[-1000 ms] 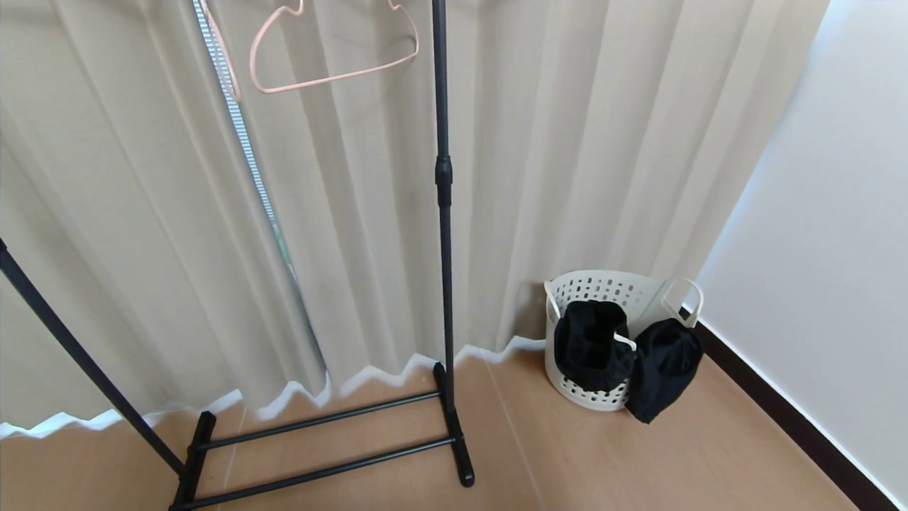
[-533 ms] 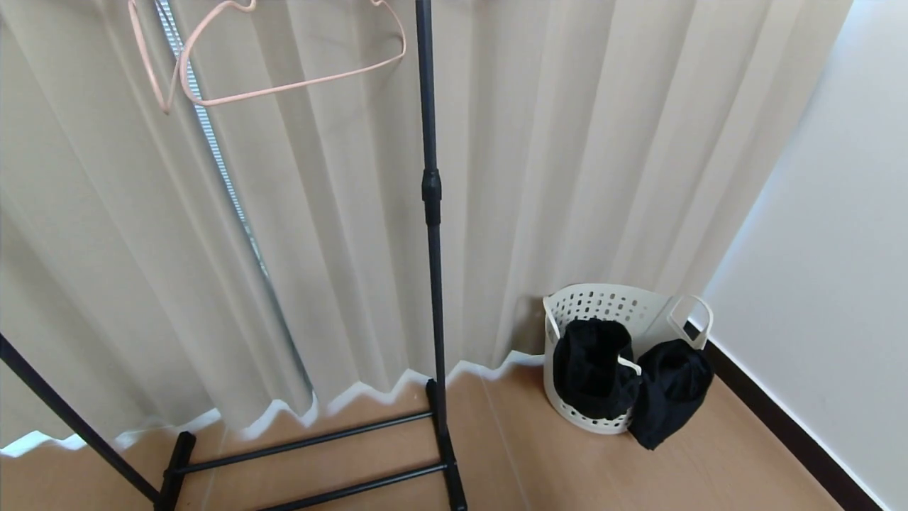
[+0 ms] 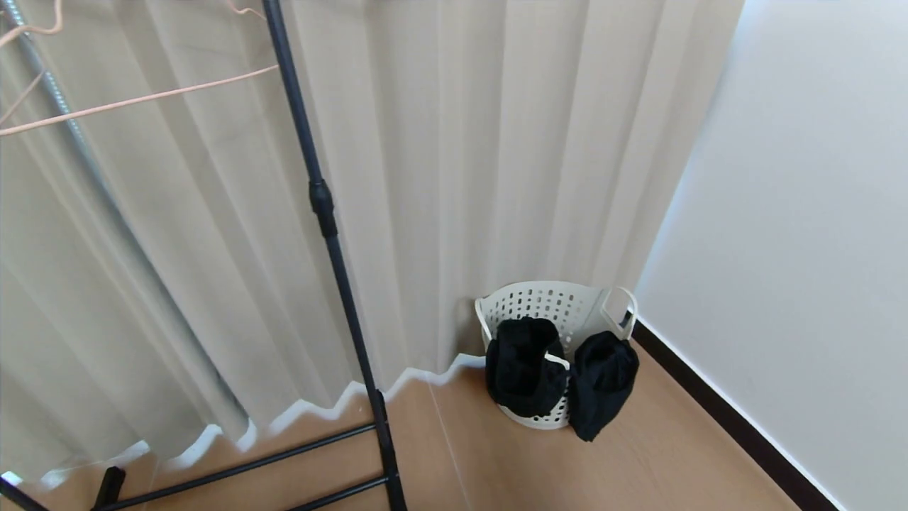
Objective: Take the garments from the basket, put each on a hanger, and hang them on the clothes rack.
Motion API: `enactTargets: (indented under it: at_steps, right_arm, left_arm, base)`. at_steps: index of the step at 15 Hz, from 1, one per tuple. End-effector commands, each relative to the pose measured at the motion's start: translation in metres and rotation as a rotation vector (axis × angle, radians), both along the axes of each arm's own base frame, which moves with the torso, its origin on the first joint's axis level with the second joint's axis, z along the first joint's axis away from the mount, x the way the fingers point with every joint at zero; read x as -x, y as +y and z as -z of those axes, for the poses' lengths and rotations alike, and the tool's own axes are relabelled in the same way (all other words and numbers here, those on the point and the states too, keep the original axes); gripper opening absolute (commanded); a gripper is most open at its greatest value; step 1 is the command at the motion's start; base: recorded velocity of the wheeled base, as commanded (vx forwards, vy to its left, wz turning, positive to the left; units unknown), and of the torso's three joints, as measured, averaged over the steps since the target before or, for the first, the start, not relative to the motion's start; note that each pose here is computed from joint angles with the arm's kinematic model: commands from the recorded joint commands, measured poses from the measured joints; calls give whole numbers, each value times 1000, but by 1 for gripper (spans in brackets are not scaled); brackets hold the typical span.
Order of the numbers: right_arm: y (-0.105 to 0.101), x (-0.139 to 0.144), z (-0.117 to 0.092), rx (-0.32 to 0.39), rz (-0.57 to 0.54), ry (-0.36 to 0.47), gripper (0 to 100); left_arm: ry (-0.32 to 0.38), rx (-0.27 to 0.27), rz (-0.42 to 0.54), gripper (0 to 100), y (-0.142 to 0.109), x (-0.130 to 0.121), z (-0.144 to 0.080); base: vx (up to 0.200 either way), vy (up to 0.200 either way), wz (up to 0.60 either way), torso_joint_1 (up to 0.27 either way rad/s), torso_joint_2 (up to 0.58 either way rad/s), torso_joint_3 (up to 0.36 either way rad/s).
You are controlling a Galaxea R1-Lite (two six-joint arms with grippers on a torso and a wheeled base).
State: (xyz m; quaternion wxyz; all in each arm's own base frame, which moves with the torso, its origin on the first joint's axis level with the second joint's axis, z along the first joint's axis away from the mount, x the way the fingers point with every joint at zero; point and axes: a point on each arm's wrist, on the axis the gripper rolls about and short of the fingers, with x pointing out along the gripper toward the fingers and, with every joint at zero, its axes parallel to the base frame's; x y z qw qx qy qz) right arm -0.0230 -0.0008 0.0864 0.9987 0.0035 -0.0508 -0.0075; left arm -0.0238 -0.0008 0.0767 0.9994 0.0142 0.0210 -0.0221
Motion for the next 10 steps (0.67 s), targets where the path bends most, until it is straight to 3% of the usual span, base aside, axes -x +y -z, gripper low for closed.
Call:
enactTargets:
  at_steps: [1,4,7,10]
  right_arm:
    - [0,0,0,1,-1,-1,100]
    - [0,0,0,1,-1,-1,100]
    - [0,0,0,1,0,-1,100]
    - [0,0,0,-1,0,-1,100]
  left_arm:
    - [5,0,2,100,0,0,1]
    - [5,3,2,100,0,0,1]
    - [5,0,2,100,0,0,1]
    - [5,0,1,100,0,0,1]
  base:
    - [200,0,0,-7,7,-2]
    - [200,0,0,-1,2,-2]
    - [200,200,0,4,1,1]
    - [0,0,0,0,0,0]
